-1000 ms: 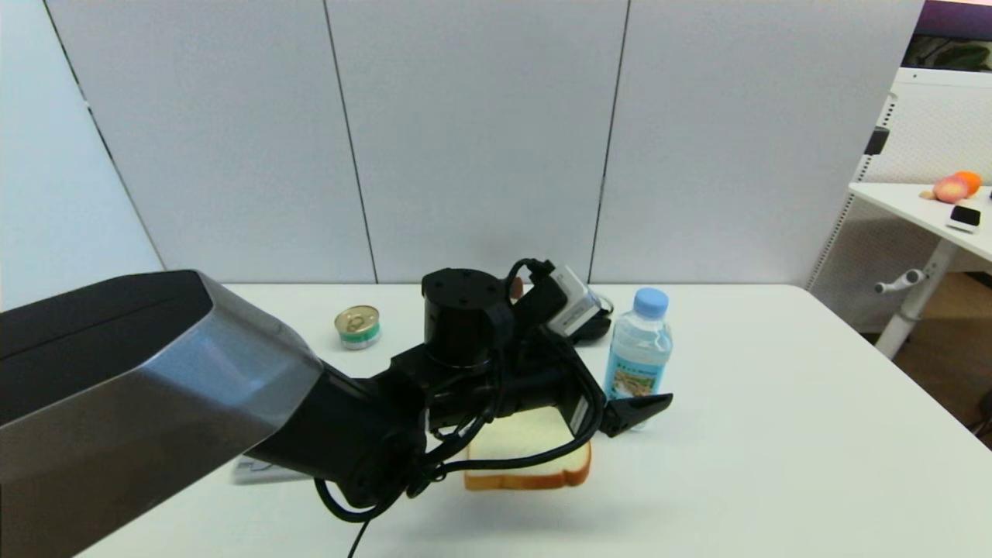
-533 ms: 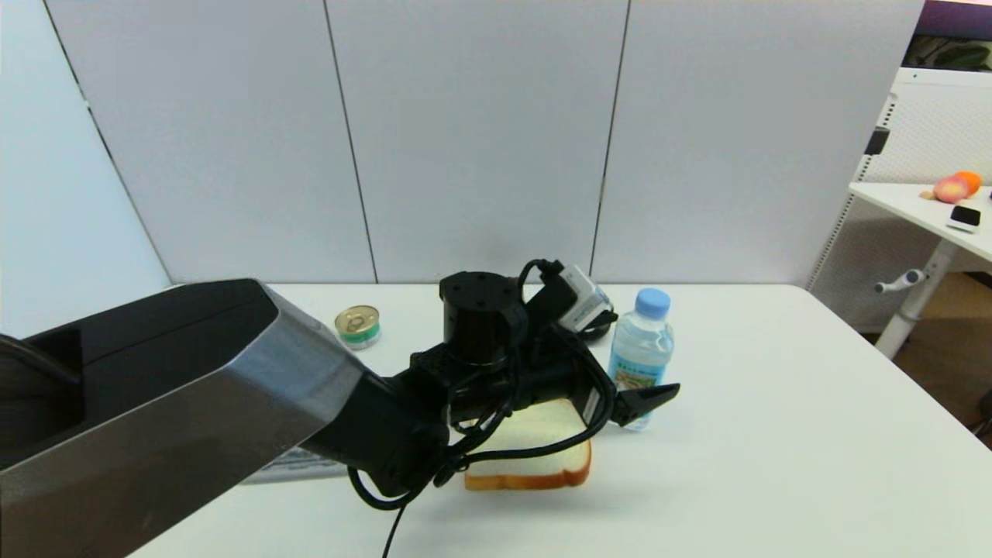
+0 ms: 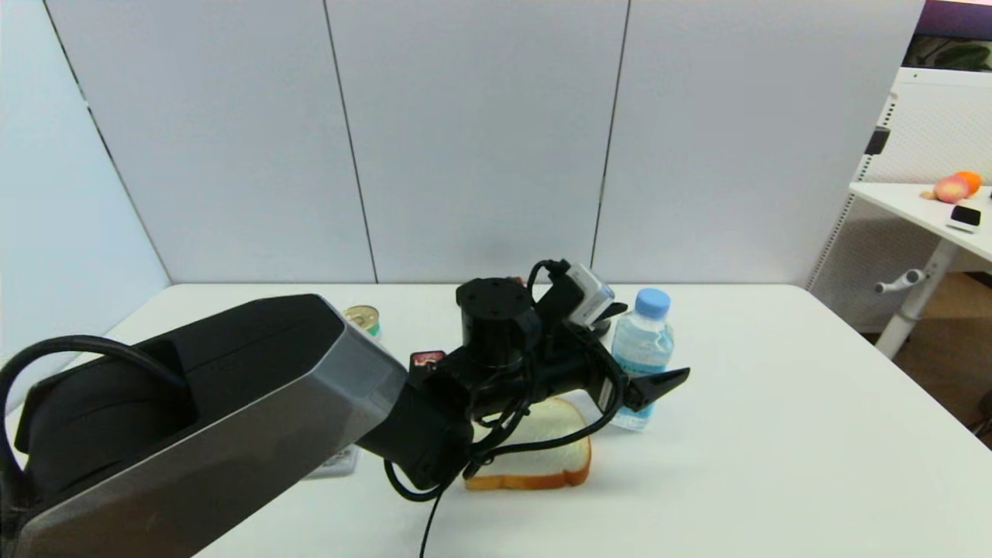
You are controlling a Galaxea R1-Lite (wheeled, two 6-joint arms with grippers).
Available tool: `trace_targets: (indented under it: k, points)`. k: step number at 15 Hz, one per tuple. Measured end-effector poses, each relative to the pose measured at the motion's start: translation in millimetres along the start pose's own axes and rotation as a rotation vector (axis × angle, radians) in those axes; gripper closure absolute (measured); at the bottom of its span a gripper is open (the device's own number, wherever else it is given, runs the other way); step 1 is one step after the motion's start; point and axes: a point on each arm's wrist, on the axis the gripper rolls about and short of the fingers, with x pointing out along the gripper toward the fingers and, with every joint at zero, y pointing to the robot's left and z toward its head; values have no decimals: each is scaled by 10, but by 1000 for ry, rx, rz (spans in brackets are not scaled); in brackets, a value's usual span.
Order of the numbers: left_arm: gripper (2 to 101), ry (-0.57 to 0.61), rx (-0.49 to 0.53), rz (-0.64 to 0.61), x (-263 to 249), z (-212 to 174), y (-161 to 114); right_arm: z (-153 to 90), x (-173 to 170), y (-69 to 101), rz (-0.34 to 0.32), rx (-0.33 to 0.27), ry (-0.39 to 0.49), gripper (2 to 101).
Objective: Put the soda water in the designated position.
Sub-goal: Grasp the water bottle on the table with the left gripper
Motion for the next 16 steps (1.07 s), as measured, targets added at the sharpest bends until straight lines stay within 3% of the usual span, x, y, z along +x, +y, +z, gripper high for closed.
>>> trace_targets:
  k: [16]
  points:
    - [54,-63,1,-3,337,-126,67,0,0,0,0,0,0,50]
